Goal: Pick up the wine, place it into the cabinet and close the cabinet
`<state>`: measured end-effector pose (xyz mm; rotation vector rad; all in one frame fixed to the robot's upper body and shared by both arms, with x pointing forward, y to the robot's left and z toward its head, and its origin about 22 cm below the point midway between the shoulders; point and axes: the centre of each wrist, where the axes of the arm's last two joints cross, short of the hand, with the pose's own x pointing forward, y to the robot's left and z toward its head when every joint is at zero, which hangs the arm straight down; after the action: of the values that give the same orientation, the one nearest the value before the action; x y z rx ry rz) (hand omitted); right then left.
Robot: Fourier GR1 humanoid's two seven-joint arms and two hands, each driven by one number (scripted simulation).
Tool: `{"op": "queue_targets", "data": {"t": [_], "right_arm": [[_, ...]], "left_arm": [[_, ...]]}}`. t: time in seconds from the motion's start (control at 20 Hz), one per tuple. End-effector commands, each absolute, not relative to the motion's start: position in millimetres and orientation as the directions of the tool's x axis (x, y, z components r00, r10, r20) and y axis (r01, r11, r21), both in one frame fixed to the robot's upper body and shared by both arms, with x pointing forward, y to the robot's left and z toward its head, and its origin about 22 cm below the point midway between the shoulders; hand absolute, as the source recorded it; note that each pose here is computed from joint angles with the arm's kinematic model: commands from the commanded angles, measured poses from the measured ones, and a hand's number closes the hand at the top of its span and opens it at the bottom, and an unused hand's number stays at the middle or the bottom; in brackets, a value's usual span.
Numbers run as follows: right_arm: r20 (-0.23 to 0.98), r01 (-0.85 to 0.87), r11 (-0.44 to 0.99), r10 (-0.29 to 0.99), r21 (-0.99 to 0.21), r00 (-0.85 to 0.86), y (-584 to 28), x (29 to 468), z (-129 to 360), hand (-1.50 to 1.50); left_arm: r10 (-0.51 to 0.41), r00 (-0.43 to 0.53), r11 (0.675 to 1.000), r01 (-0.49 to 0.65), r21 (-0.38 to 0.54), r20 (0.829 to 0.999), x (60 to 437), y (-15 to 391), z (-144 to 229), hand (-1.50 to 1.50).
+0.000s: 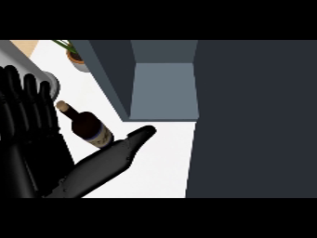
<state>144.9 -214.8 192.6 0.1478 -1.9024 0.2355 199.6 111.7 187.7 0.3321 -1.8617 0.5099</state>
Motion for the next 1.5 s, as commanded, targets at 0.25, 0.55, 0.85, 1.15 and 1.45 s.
{"op": "queue_targets", "data": {"t": [0.25, 0.55, 0.85, 1.15, 1.45], "right_arm": [[0.926, -0.258, 0.961, 0.0, -0.105, -0.379, -222, 119, 213, -1.5], [0.923, -0.25, 0.965, -0.028, -0.075, -0.384, -217, 106, 215, -1.5], [0.926, -0.25, 0.965, -0.026, -0.074, -0.377, -213, 124, 213, -1.5], [0.926, -0.252, 0.965, -0.027, -0.075, -0.378, -220, 124, 215, -1.5], [0.926, -0.251, 0.966, -0.034, -0.066, -0.376, -219, 121, 212, -1.5]], "left_arm": [[0.085, -0.264, 0.853, -0.479, -0.207, 0.961, 195, 132, 155, -1.5], [0.098, -0.218, 0.847, -0.493, -0.196, 0.971, 203, 166, 139, -1.5], [0.134, -0.206, 0.849, -0.481, -0.22, 0.969, 226, 167, 114, -1.5], [0.077, -0.2, 0.821, -0.543, -0.176, 0.977, 220, 196, 82, -1.5], [0.09, -0.196, 0.817, -0.546, -0.185, 0.976, 209, 192, 32, -1.5]]}}
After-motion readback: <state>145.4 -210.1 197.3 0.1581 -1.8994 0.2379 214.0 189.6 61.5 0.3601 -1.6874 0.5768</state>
